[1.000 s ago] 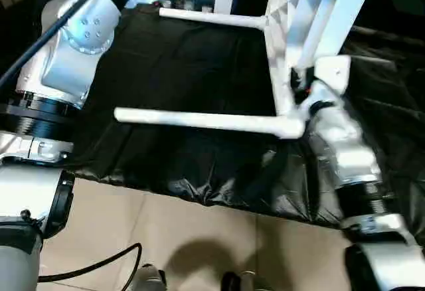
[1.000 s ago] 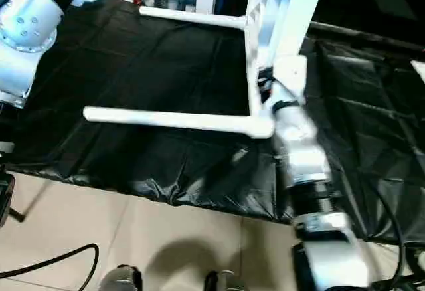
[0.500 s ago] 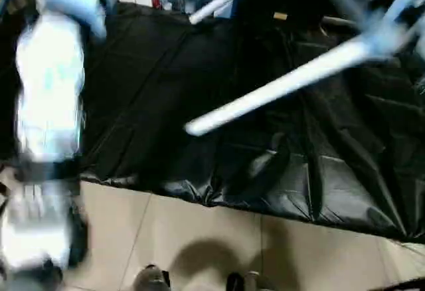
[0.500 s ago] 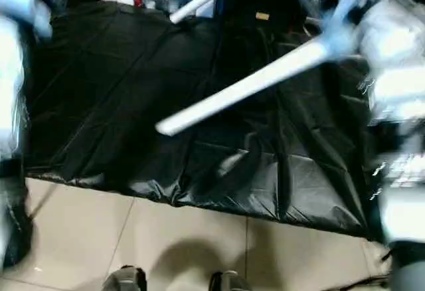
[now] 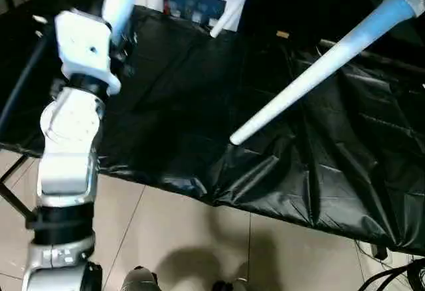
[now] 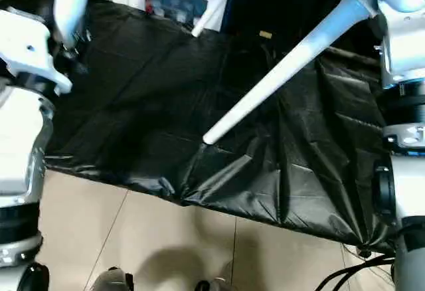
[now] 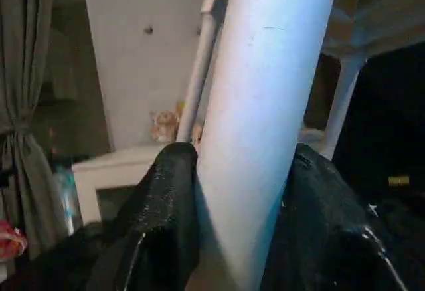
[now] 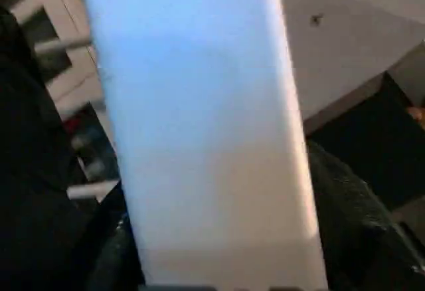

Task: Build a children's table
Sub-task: Flip table

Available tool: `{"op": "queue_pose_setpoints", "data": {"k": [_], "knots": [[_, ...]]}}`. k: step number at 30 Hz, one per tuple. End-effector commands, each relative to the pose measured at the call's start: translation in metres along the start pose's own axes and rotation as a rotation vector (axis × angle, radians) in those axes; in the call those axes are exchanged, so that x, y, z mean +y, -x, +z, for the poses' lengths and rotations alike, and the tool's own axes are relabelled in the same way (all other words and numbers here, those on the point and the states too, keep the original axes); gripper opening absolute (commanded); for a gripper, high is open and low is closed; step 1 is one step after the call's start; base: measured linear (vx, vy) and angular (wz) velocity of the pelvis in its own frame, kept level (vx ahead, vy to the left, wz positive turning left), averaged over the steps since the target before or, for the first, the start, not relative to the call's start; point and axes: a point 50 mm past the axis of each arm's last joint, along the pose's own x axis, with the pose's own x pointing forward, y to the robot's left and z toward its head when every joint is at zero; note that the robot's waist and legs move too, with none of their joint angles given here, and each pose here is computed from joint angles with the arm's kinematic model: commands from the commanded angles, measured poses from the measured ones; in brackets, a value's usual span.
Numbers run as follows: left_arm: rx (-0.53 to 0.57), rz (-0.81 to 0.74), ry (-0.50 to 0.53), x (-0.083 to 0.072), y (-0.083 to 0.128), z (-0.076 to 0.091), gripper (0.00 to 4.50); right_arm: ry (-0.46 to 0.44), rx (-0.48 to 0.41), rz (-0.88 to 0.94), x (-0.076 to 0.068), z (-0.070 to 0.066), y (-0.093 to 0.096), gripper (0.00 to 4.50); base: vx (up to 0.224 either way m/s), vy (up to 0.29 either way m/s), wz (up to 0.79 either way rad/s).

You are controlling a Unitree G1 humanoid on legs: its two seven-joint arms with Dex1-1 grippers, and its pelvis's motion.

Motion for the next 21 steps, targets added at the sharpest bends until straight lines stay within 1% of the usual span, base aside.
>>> {"op": "queue_pose_setpoints", "data": {"k": [1, 2, 3, 4, 5, 6, 7, 9, 10, 11, 12, 13, 14, 17, 18, 19, 20, 21], "knots": [[0.065, -0.034, 0.028, -0.009, 0.0, -0.011, 1.8, -0.014, -0.027, 0.037, 0.001, 0.0, 0.003, 3.04, 0.0, 0.0, 0.0], [0.065, -0.035, 0.028, -0.009, 0.0, -0.011, 1.75, -0.014, -0.028, 0.037, 0.001, 0.0, 0.003, 3.15, 0.0, 0.0, 0.0], [0.063, -0.037, 0.024, -0.009, -0.001, -0.011, 1.75, -0.018, -0.033, 0.04, 0.001, 0.0, 0.003, 3.15, 0.0, 0.0, 0.0], [0.062, -0.04, 0.019, -0.009, -0.001, -0.01, 1.74, -0.017, -0.036, 0.043, 0.001, 0.001, 0.003, 3.25, 0.0, 0.0, 0.0], [0.061, -0.043, 0.012, -0.008, -0.002, -0.01, 1.71, -0.023, -0.048, 0.045, 0.0, 0.002, 0.004, 3.46, 0.0, 0.0, 0.0], [0.061, -0.043, 0.012, -0.008, -0.002, -0.01, 1.69, -0.024, -0.049, 0.045, 0.0, 0.002, 0.004, 3.49, 0.0, 0.0, 0.0], [0.062, -0.045, 0.006, -0.008, -0.003, -0.009, 1.69, -0.042, -0.074, 0.039, -0.002, 0.005, 0.005, 3.49, 0.0, 0.0, 0.0], [0.062, -0.047, 0.004, -0.007, -0.004, -0.009, 1.67, -0.056, -0.092, 0.035, -0.003, 0.007, 0.006, 3.54, 0.0, 0.0, 0.0], [0.063, -0.051, -0.003, -0.007, -0.005, -0.009, 1.65, -0.084, -0.142, 0.04, -0.003, 0.011, 0.008, 3.8, 0.0, 0.0, 0.0], [0.062, -0.054, -0.007, -0.007, -0.006, -0.009, 1.63, -0.101, -0.177, 0.046, -0.003, 0.015, 0.009, 3.91, 0.0, 0.0, 0.0], [0.063, -0.055, -0.009, -0.007, -0.007, -0.009, 1.62, -0.111, -0.205, 0.052, -0.003, 0.018, 0.01, 3.95, 0.0, 0.0, 0.0], [0.063, -0.056, -0.011, -0.006, -0.007, -0.009, 1.62, -0.126, -0.265, 0.068, -0.002, 0.024, 0.013, 3.95, 0.0, 0.0, 0.0], [0.062, -0.057, -0.014, -0.006, -0.008, -0.009, 1.62, -0.133, -0.314, 0.077, -0.001, 0.03, 0.015, 4.09, 0.0, 0.0, 0.0], [0.064, -0.06, -0.021, -0.004, -0.009, -0.011, 1.61, -0.181, -0.418, 0.095, 0.002, 0.041, 0.021, 4.33, 0.0, 0.0, 0.0], [0.064, -0.06, -0.022, -0.004, -0.009, -0.011, 1.61, -0.188, -0.428, 0.097, 0.002, 0.042, 0.022, 4.33, 0.0, 0.0, 0.0], [0.065, -0.061, -0.025, -0.003, -0.009, -0.011, 1.61, -0.233, -0.48, 0.113, 0.004, 0.047, 0.026, 4.47, 0.0, 0.0, 0.0], [0.066, -0.062, -0.029, -0.003, -0.01, -0.012, 1.61, -0.257, -0.51, 0.138, 0.008, 0.051, 0.031, 4.5, 0.0, 0.0, 0.0], [0.065, -0.063, -0.032, -0.002, -0.009, -0.012, 1.61, -0.278, -0.514, 0.167, 0.013, 0.051, 0.034, 4.5, 0.0, 0.0, 0.0]]}}
